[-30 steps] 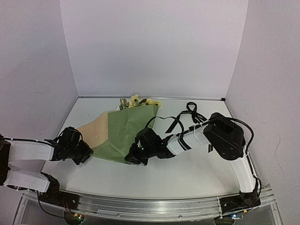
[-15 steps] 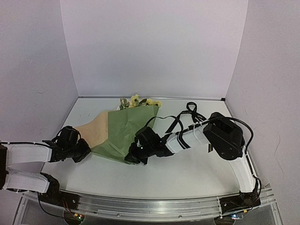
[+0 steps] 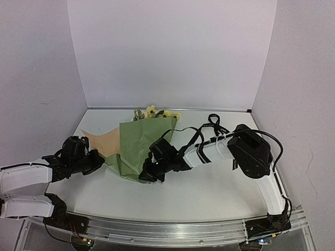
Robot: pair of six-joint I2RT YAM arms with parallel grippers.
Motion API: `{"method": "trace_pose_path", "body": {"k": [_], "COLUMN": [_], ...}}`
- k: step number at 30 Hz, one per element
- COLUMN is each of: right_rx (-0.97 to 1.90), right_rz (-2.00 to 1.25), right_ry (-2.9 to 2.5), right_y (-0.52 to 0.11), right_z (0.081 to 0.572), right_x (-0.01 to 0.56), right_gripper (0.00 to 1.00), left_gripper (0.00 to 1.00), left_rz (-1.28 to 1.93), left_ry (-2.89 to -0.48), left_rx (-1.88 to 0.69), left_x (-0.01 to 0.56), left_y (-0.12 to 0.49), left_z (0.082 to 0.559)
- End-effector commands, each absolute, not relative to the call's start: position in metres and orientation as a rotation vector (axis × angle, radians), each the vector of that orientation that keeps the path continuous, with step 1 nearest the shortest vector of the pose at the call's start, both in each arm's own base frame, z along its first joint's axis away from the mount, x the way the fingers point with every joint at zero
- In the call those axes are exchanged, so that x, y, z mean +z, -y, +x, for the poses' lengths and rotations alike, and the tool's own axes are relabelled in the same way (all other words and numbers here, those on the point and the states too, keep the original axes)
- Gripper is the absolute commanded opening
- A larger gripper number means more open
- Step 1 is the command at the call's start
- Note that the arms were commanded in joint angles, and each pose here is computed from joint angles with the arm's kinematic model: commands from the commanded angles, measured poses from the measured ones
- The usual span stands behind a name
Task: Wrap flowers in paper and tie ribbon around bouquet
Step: Pick up the two-thirds-folded wrapping paper from the center of the board, then unfold the 2/3-folded wrapping paper at the center of the board.
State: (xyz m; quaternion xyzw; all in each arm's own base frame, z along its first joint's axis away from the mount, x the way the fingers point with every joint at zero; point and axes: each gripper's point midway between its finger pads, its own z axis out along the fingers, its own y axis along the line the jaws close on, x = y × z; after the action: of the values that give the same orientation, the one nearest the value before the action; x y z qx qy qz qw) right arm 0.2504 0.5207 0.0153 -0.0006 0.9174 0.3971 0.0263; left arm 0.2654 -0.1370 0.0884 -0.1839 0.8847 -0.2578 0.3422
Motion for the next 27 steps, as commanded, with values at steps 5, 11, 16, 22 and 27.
{"method": "trace_pose_path", "body": {"k": [5,11,16,22,27], "right_rx": [1.397,1.5,1.547,1.536,1.444], "right_rz": [-0.208,-0.215,-0.241,-0.25,-0.286], "right_ry": [-2.78,-2.777,-2.782,-2.804,-2.846], "right_y": [-0.562,-0.589,-0.601,-0.603,-0.6], "right_z": [0.256,0.261,0.26,0.258,0.252], "right_x": [0.071,0.072,0.06,0.036,0.019], "right_gripper": [0.14,0.14,0.12,0.11,0.11], "left_gripper": [0.0,0.0,0.0,0.0,0.0], "left_rz": [-0.649,-0.656,-0.645,-0.611,-0.478], "left_ry": [-2.336,-2.325,-2.324,-2.302,-2.262], "left_rx": [-0.583,-0.576,-0.582,-0.611,-0.69], "left_x": [0.062,0.063,0.064,0.072,0.093], "left_y": [0.119,0.117,0.118,0.121,0.137], "left_z": [0.256,0.257,0.257,0.259,0.267]}}
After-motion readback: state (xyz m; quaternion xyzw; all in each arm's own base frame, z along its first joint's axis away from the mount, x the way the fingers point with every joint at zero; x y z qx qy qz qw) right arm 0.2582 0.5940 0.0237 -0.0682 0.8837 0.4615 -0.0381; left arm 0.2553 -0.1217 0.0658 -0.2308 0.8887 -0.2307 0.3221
